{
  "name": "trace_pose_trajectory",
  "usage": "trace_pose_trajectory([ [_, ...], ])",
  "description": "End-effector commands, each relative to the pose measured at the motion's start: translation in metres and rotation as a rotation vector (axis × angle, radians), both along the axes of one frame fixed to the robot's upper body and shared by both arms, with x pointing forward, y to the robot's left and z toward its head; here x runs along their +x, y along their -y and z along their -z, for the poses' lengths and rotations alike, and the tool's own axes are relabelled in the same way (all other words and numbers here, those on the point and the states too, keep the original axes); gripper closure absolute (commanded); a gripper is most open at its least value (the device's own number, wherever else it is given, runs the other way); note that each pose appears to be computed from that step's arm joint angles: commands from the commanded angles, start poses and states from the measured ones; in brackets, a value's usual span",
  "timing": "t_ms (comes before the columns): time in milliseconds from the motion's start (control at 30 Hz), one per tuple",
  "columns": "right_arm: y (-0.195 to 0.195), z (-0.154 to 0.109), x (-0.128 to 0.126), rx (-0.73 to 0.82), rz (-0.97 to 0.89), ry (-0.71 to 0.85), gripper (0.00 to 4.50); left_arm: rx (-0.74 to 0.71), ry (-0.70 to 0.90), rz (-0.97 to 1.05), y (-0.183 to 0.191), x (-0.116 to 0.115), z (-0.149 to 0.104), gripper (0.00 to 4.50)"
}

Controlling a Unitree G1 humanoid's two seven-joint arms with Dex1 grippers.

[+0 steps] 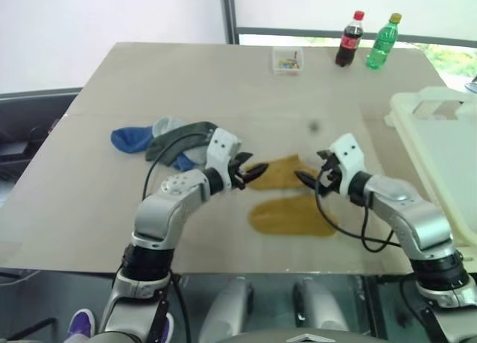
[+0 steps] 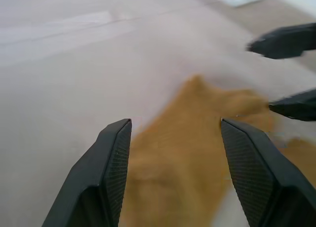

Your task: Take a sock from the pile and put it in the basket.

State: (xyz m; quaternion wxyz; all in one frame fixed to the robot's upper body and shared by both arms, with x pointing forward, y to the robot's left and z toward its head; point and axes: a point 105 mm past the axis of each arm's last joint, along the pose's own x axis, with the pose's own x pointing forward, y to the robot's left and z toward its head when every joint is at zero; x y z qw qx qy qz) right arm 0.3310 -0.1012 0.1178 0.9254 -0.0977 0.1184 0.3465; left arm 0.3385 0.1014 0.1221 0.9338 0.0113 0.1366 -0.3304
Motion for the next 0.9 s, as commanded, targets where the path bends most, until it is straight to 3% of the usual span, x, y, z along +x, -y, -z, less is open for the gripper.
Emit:
trace_pose_trajectory([
  [33,-0.004,-0.001,0.006,-0.017,0.0,0.028,0.18,0.049,-0.005,-0.098,-0.015,-0.001,0.009,1.52],
  [300,-0.007,0.018,0.018,-0.045,0.051,-0.024,0.18,0.055,-0.109,-0.155,-0.02,-0.008,0.036,1.52],
  [433,-0.006,0.026,0.016,-0.075,0.041,-0.047,1.99,0.016,-0.137,-0.128,-0.013,-0.006,0.038,1.45],
  [467,-0.005,0.026,0.015,-0.077,0.037,-0.047,2.49,0.018,-0.134,-0.129,-0.013,-0.004,0.038,0.93],
  [600,-0.004,0.023,0.013,-0.079,0.031,-0.041,4.48,0.009,-0.121,-0.123,-0.012,0.001,0.036,0.92],
  [700,-0.004,0.022,0.012,-0.079,0.027,-0.031,4.48,-0.005,-0.107,-0.106,-0.011,0.003,0.031,0.92],
  [800,-0.005,0.019,0.011,-0.074,0.024,-0.021,4.5,-0.016,-0.092,-0.119,-0.013,0.007,0.028,0.03],
  [900,-0.005,0.017,0.01,-0.068,0.02,-0.015,4.5,-0.004,-0.086,-0.114,-0.014,0.007,0.028,0.03],
])
